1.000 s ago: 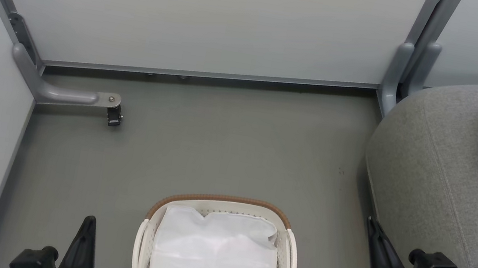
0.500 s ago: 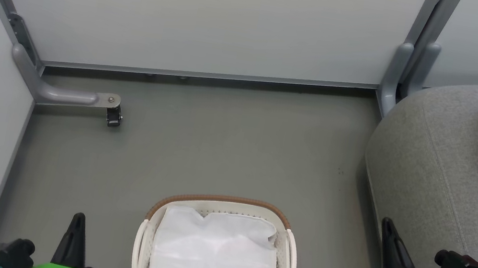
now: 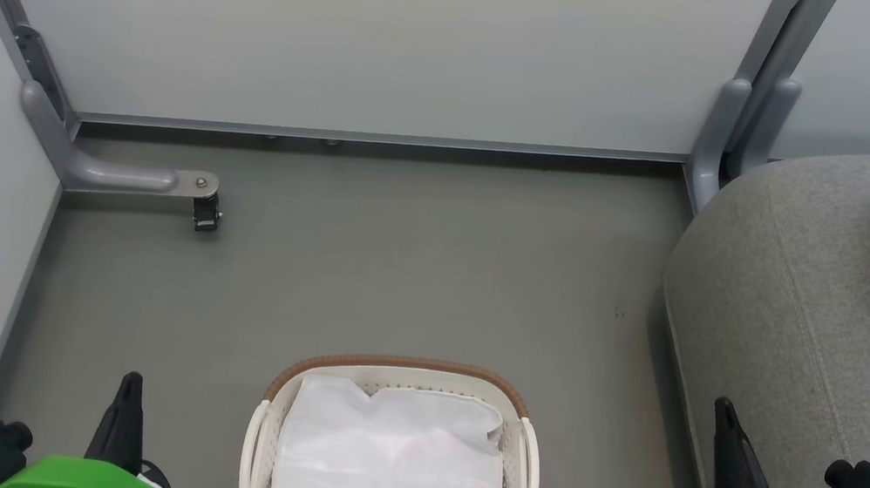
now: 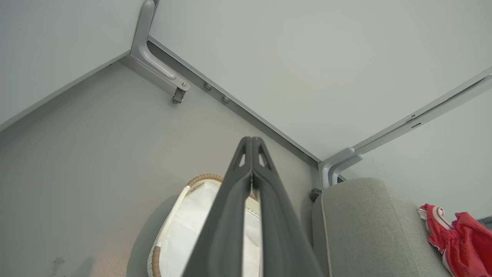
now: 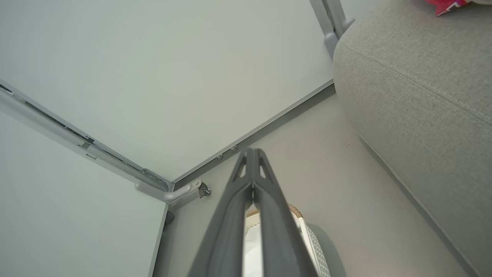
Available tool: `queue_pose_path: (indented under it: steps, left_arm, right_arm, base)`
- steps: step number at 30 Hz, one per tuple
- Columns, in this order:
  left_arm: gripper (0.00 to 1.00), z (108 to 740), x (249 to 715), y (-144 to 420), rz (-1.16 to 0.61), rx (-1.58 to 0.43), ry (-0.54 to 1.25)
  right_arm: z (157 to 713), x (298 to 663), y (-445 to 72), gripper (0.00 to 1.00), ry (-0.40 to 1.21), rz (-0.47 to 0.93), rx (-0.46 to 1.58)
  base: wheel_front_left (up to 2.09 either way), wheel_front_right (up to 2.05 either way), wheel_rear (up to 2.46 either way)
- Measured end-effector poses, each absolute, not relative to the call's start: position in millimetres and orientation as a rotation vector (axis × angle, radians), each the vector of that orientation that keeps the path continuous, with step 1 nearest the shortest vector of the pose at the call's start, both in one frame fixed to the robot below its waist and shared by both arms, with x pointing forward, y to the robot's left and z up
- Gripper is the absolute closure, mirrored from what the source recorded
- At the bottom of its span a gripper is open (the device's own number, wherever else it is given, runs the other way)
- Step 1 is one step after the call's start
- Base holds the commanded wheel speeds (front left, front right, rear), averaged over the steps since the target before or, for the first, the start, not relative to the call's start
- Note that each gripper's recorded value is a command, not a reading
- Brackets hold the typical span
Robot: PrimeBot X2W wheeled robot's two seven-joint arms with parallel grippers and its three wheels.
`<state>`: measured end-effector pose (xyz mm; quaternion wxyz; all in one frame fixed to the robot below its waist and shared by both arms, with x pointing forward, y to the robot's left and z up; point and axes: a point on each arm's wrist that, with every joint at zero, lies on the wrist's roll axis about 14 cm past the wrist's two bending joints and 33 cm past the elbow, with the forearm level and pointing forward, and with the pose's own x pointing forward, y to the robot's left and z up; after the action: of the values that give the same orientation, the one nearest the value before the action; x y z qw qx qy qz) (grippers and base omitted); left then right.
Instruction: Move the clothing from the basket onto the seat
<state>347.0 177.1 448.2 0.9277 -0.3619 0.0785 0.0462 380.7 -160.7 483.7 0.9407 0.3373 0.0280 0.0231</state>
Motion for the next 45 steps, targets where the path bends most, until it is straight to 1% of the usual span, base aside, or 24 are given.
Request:
queue_pose_path:
  steps: [20, 45]
  left_arm:
    - [1.0, 457.9, 358.3, 184.8, 0.107, -0.983, 0.14]
    - [1.0, 472.0, 370.0, 189.8, 0.088, -1.224, 0.106]
  right_arm:
    - [484.4, 382.1, -173.9, 1.0, 0.067, -0.001, 0.943]
    - [491.3, 386.0, -184.6, 1.0, 0.052, -0.021, 1.197]
  base:
    - [0.0, 0.0, 0.0]
    - [0.0, 0.0, 0.0]
